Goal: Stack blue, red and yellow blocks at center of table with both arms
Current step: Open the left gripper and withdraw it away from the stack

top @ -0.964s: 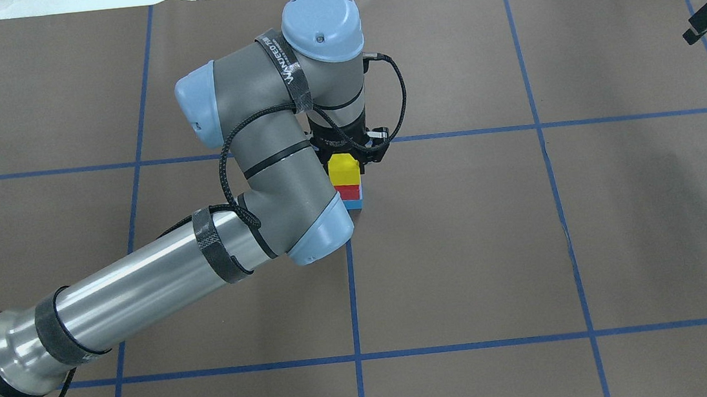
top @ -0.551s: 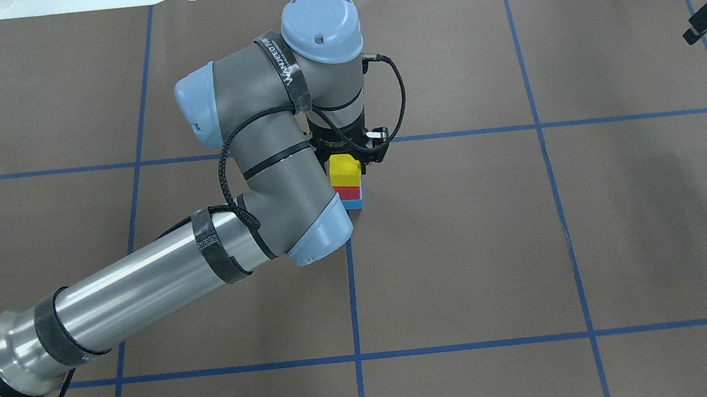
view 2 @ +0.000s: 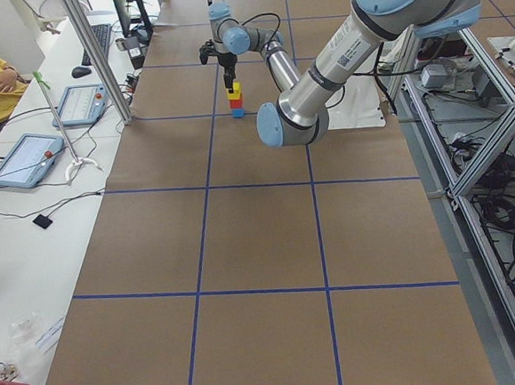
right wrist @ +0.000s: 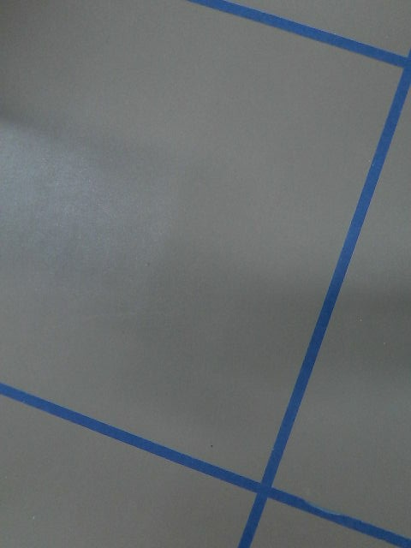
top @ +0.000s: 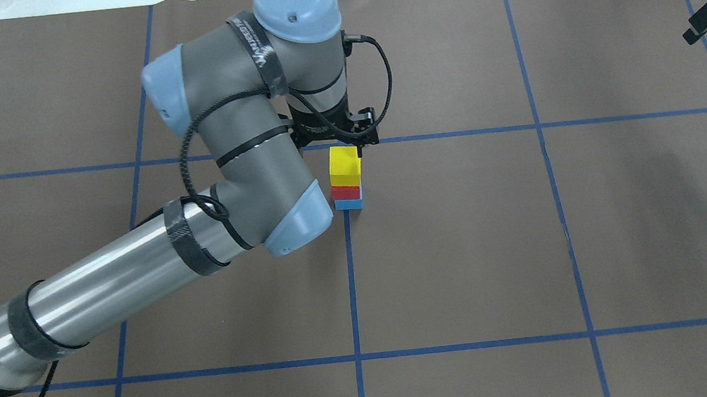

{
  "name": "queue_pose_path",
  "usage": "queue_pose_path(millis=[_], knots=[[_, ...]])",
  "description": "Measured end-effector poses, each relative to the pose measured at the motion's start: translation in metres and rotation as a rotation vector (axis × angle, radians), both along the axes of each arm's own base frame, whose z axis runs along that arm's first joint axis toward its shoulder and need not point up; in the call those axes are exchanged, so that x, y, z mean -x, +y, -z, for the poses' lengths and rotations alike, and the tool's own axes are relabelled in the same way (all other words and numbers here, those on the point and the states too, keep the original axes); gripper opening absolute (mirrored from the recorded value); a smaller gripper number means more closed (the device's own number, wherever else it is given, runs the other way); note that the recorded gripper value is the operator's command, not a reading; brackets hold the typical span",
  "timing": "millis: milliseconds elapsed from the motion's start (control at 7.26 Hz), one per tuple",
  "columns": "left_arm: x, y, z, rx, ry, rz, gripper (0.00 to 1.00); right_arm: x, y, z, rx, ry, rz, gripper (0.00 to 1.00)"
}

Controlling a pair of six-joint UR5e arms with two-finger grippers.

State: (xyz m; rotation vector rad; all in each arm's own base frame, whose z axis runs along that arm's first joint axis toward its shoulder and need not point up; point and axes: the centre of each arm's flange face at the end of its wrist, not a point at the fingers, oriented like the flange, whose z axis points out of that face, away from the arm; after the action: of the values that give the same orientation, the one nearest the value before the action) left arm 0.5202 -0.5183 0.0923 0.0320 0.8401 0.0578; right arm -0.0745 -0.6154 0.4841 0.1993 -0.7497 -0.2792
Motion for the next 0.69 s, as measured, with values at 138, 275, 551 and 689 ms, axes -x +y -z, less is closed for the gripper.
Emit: queue_pose_path(millis=[138,275,551,689], knots=[[0.049,-0.006,-0.025,-0.032,-0.009,0.003,0.99,0.000,0.000,0.000,0.001,0.000,0.000,1.00],[0.111,-0.016,-0.066,-0.090,-0.028,-0.020,0.99,0.000,0.001,-0.002,0.001,0.000,0.002,1.00],[0.261,-0.047,-0.177,-0.198,-0.056,-0.135,0.99,-0.009,0.005,-0.011,0.007,0.001,-0.002,1.00],[0.344,-0.056,-0.239,-0.233,-0.067,-0.176,1.00,-0.028,0.010,-0.022,0.011,0.000,-0.012,1.00]])
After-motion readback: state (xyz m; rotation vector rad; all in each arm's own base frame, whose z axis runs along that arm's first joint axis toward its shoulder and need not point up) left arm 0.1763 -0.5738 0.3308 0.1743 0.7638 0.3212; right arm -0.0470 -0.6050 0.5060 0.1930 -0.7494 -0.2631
